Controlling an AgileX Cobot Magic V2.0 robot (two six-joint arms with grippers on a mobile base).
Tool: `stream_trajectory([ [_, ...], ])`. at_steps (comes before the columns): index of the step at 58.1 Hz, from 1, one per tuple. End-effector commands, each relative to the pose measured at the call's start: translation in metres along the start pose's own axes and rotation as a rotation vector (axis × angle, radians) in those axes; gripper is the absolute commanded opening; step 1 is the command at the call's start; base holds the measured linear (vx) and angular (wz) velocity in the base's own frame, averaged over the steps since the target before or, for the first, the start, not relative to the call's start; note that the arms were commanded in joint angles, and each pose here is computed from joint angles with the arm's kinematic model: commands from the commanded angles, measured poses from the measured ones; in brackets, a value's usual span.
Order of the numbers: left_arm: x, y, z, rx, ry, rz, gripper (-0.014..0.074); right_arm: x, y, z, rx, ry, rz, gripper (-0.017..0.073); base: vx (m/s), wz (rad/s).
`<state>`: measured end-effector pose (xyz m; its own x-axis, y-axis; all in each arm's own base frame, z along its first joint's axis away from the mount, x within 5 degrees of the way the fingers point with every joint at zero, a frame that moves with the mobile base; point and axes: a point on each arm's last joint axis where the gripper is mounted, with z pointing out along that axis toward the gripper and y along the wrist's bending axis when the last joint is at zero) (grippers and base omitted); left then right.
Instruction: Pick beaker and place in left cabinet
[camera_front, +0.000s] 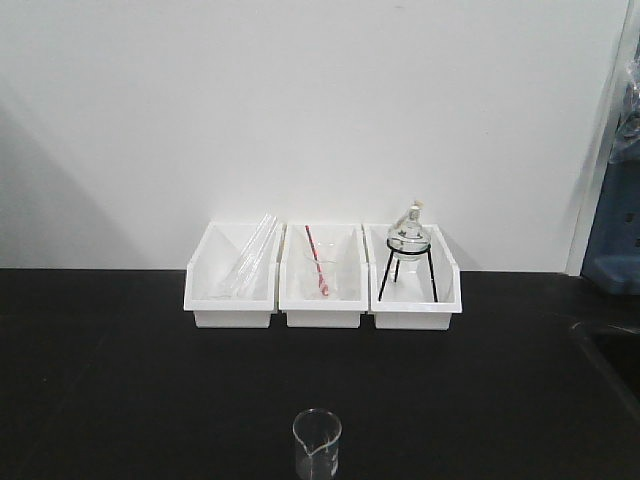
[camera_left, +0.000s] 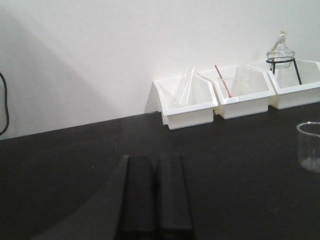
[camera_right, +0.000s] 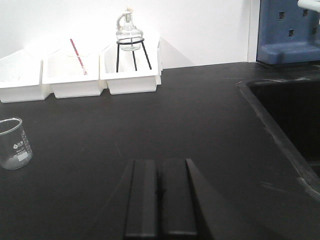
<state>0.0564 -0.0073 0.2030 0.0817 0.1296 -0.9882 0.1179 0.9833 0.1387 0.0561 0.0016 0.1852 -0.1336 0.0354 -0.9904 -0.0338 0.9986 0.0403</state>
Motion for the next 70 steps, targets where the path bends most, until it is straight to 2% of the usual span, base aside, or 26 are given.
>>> stream_trajectory([
  [1,-0.003,0.000,-0.001,-0.007,-0.077,-0.006,0.0001,-0.005,0.000,0.000,-0.004,-0.079,-0.014,-0.0006,0.00,0.00],
  [59,-0.003,0.000,-0.001,-0.007,-0.077,-0.006,0.0001,-0.007,0.001,0.000,-0.005,-0.089,-0.014,-0.0006,0.00,0.00],
  [70,-0.003,0.000,-0.001,-0.007,-0.077,-0.006,0.0001,-0.016,0.002,-0.002,-0.017,-0.187,-0.018,-0.0006,0.00,0.00],
])
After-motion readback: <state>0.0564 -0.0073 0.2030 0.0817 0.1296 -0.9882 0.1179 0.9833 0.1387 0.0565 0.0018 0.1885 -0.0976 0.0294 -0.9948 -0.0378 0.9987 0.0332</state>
